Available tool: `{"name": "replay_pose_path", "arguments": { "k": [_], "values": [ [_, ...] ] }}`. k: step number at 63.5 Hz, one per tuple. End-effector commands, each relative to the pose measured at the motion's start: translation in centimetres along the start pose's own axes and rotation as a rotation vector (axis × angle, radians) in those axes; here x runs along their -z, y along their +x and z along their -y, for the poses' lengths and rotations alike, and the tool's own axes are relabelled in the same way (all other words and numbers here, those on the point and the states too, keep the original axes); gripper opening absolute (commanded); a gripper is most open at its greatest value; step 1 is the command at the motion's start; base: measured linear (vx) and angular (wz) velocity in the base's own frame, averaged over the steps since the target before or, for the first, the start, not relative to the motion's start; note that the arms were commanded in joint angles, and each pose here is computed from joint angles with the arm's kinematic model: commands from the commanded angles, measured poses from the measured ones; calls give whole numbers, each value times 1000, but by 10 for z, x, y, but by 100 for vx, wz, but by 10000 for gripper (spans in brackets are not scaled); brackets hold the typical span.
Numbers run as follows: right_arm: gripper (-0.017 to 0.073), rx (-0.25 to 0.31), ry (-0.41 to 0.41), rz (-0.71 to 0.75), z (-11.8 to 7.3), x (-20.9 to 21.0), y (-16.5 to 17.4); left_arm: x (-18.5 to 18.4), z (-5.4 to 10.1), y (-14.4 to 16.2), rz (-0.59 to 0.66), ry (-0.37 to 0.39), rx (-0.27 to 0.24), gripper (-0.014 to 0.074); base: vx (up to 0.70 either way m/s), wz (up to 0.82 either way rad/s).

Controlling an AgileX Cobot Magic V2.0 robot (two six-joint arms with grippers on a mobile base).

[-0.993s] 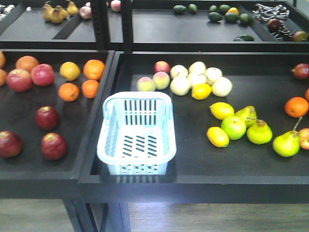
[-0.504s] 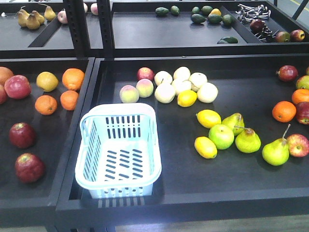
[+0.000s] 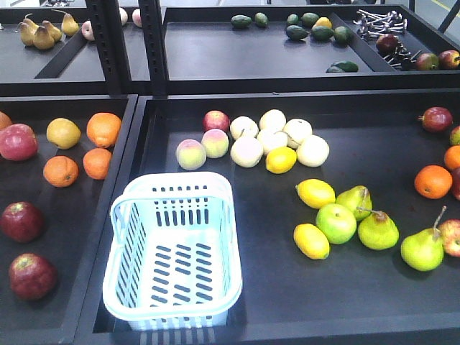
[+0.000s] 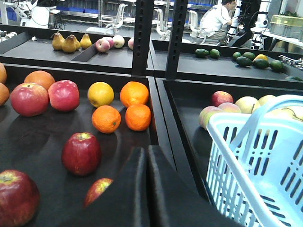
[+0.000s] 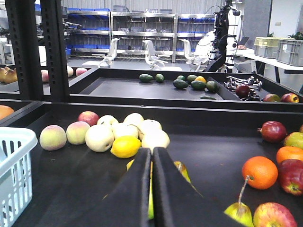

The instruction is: Pick three apples into basket with both arms

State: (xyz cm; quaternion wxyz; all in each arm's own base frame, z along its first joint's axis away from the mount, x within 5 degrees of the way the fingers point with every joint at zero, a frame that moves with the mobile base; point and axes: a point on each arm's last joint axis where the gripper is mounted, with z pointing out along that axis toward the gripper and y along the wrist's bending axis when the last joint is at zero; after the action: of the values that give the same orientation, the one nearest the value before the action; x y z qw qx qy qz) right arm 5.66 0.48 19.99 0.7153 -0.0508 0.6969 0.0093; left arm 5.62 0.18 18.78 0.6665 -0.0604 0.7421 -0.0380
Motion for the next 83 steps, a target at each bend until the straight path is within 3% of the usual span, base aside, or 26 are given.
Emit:
{"name": "replay_pose_path", "arguments": {
  "k": [1,83],
  "values": [
    [-9,15,8,78,0,1,-3,1,1,-6,82,16,9,-6,10,2],
    [-9,15,8,77,0,1,-3,1,1,-6,82,16,9,-6,7,1]
  ]
}}
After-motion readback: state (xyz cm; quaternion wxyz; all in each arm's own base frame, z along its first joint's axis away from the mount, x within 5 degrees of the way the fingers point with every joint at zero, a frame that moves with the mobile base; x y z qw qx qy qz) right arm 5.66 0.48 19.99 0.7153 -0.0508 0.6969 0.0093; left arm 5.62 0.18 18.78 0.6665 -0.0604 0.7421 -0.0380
